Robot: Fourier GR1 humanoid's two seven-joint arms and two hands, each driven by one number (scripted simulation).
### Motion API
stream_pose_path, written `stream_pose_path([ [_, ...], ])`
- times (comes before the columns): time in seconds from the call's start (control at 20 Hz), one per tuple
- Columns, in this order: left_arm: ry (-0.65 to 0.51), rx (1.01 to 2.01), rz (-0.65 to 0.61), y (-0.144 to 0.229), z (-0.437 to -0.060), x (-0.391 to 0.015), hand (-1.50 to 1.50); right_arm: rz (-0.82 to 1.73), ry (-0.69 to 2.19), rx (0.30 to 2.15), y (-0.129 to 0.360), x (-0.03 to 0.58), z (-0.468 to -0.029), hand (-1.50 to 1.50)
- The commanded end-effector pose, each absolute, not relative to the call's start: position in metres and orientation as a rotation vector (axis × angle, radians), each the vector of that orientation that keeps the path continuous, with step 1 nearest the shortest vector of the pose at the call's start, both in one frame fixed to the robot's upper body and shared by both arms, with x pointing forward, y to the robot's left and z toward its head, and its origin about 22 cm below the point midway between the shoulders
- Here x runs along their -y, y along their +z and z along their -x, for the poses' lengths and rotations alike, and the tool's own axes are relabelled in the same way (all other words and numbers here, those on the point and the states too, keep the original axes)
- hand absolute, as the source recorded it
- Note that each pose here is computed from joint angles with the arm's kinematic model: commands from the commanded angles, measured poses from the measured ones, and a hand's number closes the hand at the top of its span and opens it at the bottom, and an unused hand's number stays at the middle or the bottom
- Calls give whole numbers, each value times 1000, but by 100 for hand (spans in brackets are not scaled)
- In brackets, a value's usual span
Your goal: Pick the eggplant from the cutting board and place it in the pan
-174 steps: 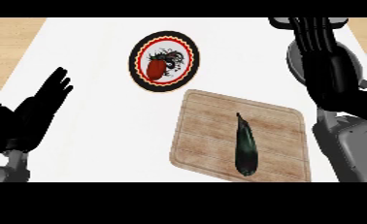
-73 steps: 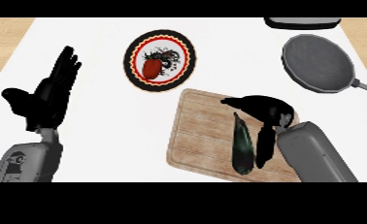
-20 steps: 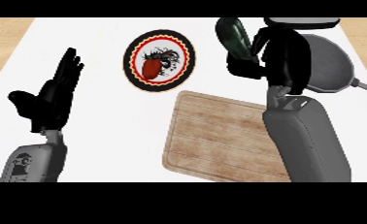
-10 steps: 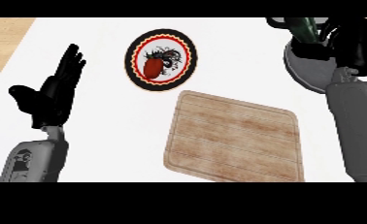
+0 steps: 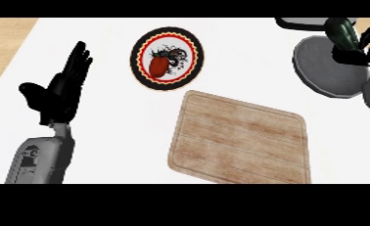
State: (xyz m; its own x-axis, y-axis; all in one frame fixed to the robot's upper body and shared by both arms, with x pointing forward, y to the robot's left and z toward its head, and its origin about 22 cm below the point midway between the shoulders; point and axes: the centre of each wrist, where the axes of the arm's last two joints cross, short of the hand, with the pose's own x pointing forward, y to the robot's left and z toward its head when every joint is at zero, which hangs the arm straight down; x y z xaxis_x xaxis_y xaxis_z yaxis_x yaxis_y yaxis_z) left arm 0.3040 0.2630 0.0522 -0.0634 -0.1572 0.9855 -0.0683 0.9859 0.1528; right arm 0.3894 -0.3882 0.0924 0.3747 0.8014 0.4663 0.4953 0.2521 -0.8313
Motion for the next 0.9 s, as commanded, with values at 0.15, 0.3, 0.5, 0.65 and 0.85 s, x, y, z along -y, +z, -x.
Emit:
stream_pose_path([
  [0.15, -96, 1658, -150, 56, -310, -260, 0, 1410, 271, 1226, 73, 422, -386, 150],
  [0.3, -90, 1656, -131, 48, -303, -248, 0, 1264, 171, 1247, 62, 433, -376, 150],
  [0.5, -87, 1667, -139, 68, -317, -256, 0, 951, 166, 1189, 38, 417, -377, -150],
  [0.65, -94, 1664, -142, 59, -312, -252, 0, 887, 171, 1225, 36, 435, -366, -150],
  [0.85, -95, 1672, -166, 47, -310, -247, 0, 944, 159, 1310, 32, 436, -362, -150],
])
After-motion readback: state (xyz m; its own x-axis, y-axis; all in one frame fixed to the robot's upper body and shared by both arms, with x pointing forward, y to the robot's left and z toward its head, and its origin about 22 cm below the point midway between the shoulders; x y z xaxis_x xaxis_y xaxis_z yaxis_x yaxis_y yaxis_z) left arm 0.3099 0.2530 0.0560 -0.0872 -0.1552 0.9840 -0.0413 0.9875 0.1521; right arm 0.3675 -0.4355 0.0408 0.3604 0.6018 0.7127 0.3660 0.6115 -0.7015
